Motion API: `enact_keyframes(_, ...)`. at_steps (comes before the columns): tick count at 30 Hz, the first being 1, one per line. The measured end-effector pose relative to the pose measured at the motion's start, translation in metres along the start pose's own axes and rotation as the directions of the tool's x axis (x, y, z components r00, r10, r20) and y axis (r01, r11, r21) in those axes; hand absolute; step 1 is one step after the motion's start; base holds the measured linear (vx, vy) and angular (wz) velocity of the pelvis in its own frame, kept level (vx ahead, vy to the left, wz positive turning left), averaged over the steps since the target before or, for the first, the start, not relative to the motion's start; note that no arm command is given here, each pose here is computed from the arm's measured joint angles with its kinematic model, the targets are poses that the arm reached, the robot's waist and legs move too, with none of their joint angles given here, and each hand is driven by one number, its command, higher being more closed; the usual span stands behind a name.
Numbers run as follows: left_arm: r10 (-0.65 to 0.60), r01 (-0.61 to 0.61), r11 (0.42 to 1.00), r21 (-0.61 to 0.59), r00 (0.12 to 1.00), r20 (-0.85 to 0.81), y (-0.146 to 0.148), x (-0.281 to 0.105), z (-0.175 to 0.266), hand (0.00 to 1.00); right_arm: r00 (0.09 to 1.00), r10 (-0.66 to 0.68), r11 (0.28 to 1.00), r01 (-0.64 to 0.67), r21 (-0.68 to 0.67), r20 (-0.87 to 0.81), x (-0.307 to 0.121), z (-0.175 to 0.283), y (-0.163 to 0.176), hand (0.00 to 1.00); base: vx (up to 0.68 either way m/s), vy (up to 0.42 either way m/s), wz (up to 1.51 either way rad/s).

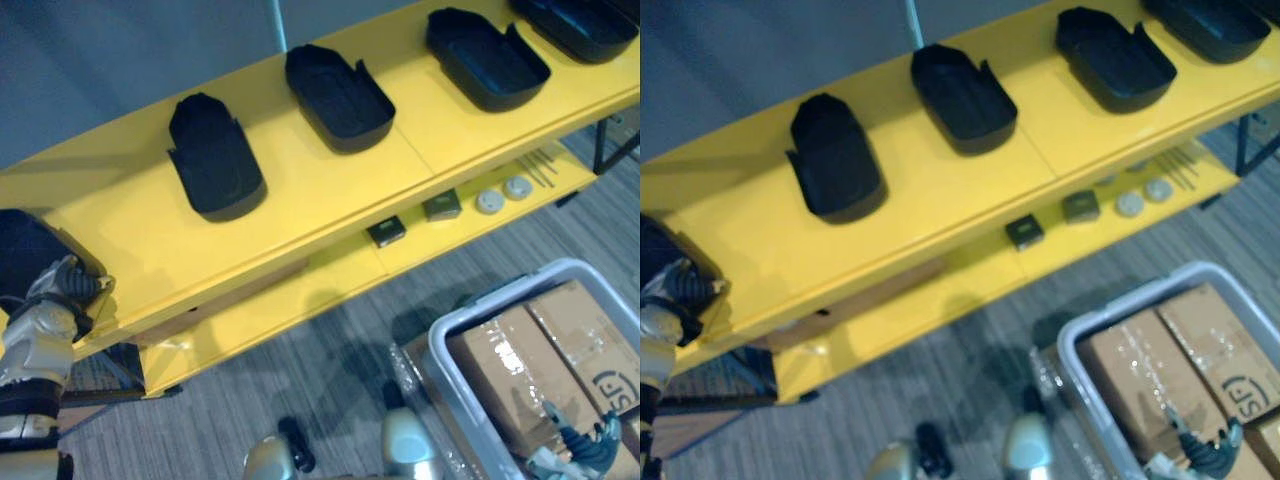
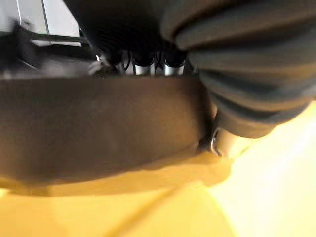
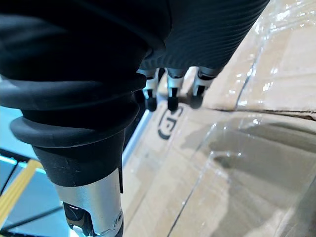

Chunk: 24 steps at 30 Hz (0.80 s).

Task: Walk over and take plastic housings, then place them on the shelf

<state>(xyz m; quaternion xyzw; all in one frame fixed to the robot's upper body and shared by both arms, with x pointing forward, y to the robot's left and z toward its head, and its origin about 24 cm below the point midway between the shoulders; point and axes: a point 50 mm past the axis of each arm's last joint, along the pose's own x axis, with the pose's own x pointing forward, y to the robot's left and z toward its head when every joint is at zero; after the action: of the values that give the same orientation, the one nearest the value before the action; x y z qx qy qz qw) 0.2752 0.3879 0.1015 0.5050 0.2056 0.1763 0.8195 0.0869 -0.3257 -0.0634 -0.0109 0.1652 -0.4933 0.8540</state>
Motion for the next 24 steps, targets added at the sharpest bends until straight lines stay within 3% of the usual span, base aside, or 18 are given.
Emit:
enact_keyframes(10, 0.040, -0.050, 0.996, 0.070, 0.990, 0.139, -0.005, -0.002, 0.017, 1.00, 1.000, 0.007, 1.000, -0.007, -0.001, -0.004, -0.001, -0.001, 0.001, 0.00, 0.00, 0.005, -0.02)
enact_keyframes(17, 0.014, -0.086, 0.983, 0.160, 0.915, 0.404, -0.015, -0.010, 0.052, 1.00, 1.000, 0.010, 1.000, -0.010, -0.004, -0.005, -0.002, -0.002, 0.002, 0.00, 0.01, 0.006, -0.02)
enact_keyframes(24, -0.048, -0.116, 0.956, 0.269, 0.845, 0.533, -0.007, -0.017, 0.062, 1.00, 1.000, 0.018, 1.000, -0.018, -0.021, 0.006, 0.000, -0.001, -0.001, 0.00, 0.02, 0.007, -0.05)
